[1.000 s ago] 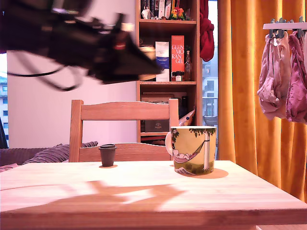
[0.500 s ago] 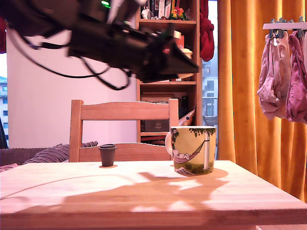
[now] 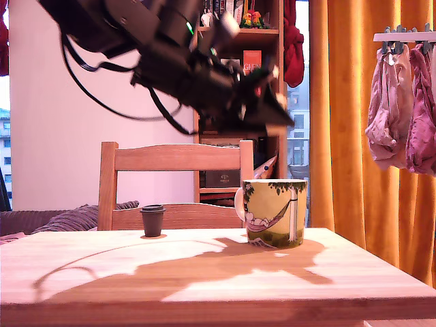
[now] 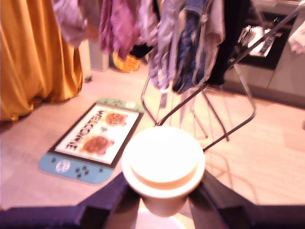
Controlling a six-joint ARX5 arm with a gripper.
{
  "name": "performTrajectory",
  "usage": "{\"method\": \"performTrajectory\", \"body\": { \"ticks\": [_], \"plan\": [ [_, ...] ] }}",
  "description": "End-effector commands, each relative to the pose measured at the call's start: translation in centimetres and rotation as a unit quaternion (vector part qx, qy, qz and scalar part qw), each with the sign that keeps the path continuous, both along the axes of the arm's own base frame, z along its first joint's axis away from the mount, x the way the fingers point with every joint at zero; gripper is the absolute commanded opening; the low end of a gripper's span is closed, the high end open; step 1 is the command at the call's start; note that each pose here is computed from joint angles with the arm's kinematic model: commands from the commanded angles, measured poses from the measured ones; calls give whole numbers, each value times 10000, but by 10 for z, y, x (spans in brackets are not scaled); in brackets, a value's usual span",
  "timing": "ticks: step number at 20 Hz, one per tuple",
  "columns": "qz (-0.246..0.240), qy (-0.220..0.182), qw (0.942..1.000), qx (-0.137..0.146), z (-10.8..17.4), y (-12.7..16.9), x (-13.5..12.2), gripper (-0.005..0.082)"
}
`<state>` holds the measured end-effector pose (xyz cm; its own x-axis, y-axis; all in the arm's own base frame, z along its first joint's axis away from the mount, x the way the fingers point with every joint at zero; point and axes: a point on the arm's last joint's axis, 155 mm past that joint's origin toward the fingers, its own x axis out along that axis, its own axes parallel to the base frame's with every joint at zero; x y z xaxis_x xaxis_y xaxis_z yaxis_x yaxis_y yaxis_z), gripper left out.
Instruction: Pick up the coffee capsules on the table and drop them inside the coffee cup
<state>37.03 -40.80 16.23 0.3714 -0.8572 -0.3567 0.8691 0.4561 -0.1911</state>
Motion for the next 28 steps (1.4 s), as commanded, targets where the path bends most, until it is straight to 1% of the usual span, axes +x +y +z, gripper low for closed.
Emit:
{"method": "performTrajectory", "body": {
  "ticks": [1, 4, 6, 12, 23, 26, 27, 28],
  "plan": [
    [-21, 204, 9996, 176, -18, -3, 0, 164],
    [-23, 475, 9981, 401, -38, -2, -2, 164],
    [-6, 571, 9971, 497, -43, 1, -4, 164],
    [-31, 662, 9961, 578, -48, 1, -8, 164],
    [-67, 679, 9960, 580, -49, -2, -11, 164],
    [-71, 785, 9946, 674, -54, 1, -14, 164],
    [-76, 809, 9942, 700, -56, 2, -15, 169],
    [-79, 811, 9942, 708, -56, 2, -15, 202]
  ]
}}
